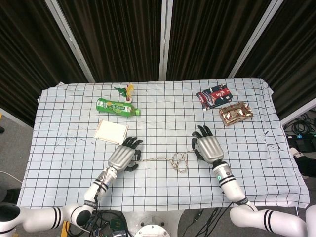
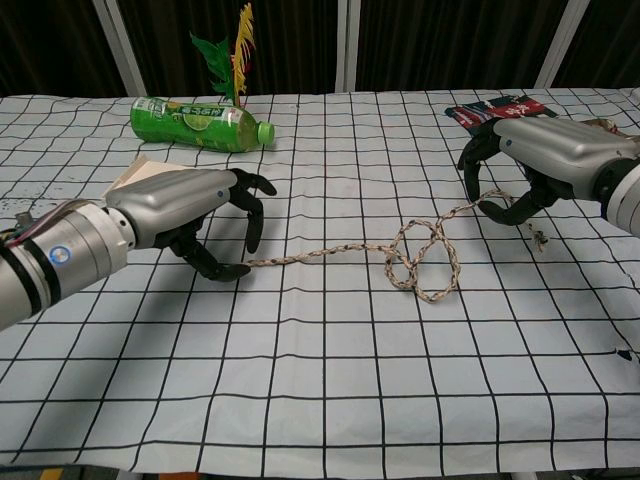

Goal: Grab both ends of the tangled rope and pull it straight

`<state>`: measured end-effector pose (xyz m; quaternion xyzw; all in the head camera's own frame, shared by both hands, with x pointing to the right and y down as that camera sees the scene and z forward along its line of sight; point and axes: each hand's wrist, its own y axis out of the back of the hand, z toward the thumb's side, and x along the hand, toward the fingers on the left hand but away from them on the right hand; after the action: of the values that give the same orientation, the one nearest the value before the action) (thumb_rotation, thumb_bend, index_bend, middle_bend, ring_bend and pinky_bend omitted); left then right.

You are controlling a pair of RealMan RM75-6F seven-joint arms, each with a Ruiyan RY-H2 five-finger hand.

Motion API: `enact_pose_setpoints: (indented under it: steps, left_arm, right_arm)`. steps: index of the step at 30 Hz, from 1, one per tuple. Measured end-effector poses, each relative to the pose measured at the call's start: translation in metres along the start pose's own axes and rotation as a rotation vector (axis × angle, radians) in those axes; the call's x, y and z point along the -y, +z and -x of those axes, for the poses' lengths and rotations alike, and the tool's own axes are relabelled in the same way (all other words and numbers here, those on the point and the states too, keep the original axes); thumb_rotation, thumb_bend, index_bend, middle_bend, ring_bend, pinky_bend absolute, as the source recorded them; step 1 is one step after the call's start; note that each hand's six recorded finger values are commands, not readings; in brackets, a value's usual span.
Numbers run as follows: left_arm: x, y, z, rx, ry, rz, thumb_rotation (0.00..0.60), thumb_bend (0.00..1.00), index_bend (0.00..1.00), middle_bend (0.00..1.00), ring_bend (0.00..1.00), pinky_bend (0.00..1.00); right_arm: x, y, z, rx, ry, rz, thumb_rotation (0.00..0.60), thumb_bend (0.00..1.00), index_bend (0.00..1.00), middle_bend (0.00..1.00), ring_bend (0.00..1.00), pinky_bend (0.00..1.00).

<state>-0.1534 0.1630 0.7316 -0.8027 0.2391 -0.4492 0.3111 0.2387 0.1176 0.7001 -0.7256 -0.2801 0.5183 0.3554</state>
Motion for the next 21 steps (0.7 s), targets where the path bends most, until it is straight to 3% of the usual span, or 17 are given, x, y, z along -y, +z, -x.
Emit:
enact_pose_setpoints:
  steps: [10,21]
  left_arm:
    - [0.006,-0.004,-0.012,-0.049,-0.009,-0.006,0.589,0.29,0.52,0.07,0.00,0.00]
    - [0.010,-0.005,-0.012,-0.045,-0.036,-0.026,0.579,0.33,0.53,0.07,0.00,0.00]
  right_arm:
    - [0.002,-0.002,0.001,0.001,0.003,0.005,0.600,0.48,0.63,0.23,0.00,0.00]
    - [0.003,-0.002,0.002,0.002,0.004,0.010,0.600,0.48,0.63,0.23,0.00,0.00]
